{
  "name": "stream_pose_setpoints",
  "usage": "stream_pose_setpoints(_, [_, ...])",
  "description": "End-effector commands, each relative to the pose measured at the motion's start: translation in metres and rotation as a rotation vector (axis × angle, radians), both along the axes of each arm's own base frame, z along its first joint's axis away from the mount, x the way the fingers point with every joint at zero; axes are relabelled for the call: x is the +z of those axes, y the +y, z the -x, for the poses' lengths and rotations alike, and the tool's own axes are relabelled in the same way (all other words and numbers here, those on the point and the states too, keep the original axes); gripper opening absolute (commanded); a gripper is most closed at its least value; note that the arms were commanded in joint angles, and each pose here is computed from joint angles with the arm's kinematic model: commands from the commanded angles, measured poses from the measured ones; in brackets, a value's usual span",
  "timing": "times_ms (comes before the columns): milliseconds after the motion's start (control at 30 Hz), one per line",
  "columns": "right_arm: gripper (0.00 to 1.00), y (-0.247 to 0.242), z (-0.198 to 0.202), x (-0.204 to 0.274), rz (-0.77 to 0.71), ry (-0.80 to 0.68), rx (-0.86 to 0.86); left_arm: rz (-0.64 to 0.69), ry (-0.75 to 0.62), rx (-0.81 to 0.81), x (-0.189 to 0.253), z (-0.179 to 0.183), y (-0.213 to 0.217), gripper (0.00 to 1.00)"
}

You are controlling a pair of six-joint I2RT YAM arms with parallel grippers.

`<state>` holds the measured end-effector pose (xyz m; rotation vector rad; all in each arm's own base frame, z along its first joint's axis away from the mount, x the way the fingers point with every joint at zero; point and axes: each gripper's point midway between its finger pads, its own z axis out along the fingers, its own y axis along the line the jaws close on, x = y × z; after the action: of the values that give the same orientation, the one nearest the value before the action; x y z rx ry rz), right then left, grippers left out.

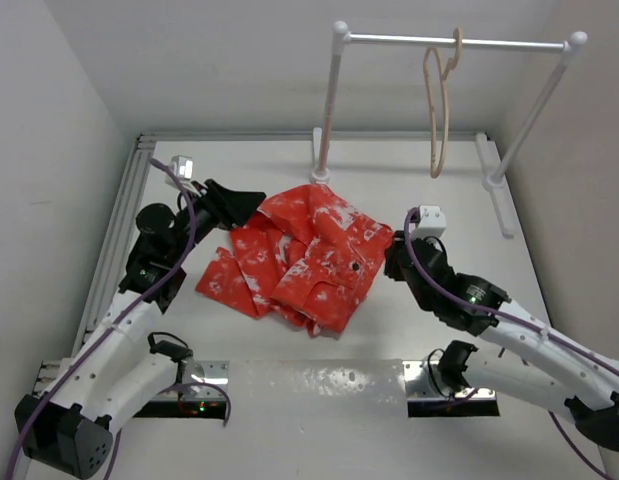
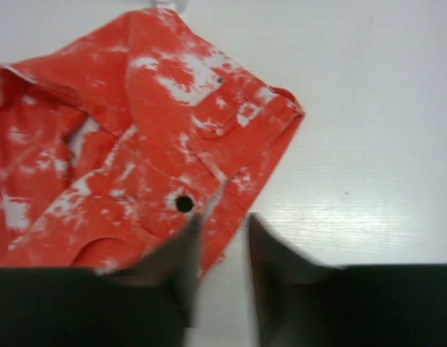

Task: Place the trousers on the hanger
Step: Flatten out the trousers at the center of the board.

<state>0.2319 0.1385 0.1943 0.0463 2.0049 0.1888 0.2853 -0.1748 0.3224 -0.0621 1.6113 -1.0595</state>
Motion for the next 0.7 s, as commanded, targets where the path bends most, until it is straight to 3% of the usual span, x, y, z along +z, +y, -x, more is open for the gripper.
stream_pose_setpoints(0, [0.16, -0.004, -0.003, -0.018, -0.047, 0.074, -0.030, 0.037, -0.029, 0.032, 0.009, 0.001, 0.005, 0.55])
stream_pose_setpoints(100, [0.01, 0.000, -0.012, -0.038, -0.133, 0.157, -0.008, 0.055, -0.041, 0.055, 0.016, -0.002, 0.008, 0.46])
stream_pose_setpoints(167, [0.00, -0.008, -0.023, -0.052, -0.174, 0.196, -0.050, 0.096, -0.056, 0.023, 0.021, -0.006, -0.002, 0.33])
stream_pose_setpoints(200, [0.00, -0.007, -0.024, -0.061, -0.199, 0.230, -0.060, 0.104, -0.063, 0.001, 0.023, -0.008, -0.009, 0.21])
stream_pose_setpoints(333, [0.00, -0.024, -0.027, -0.091, -0.263, 0.299, -0.118, -0.050, 0.075, -0.079, -0.030, -0.006, -0.069, 0.01])
stream_pose_setpoints(433, [0.16, -0.048, -0.027, -0.119, -0.295, 0.380, -0.201, -0.177, 0.141, -0.048, -0.081, 0.011, -0.078, 0.00])
stream_pose_setpoints(467, [0.42, -0.048, -0.028, -0.126, -0.305, 0.401, -0.195, -0.209, 0.155, -0.025, -0.092, 0.013, -0.074, 0.00])
stream_pose_setpoints(533, [0.62, -0.044, -0.028, -0.148, -0.328, 0.473, -0.179, -0.303, 0.240, 0.040, -0.138, 0.023, -0.050, 0.00])
stream_pose_setpoints(633, [0.65, -0.043, -0.031, -0.164, -0.344, 0.495, -0.197, -0.334, 0.303, 0.164, -0.170, 0.030, -0.018, 0.07])
stream_pose_setpoints(667, [0.66, -0.043, -0.040, -0.162, -0.361, 0.461, -0.208, -0.349, 0.326, 0.187, -0.177, 0.034, -0.010, 0.16])
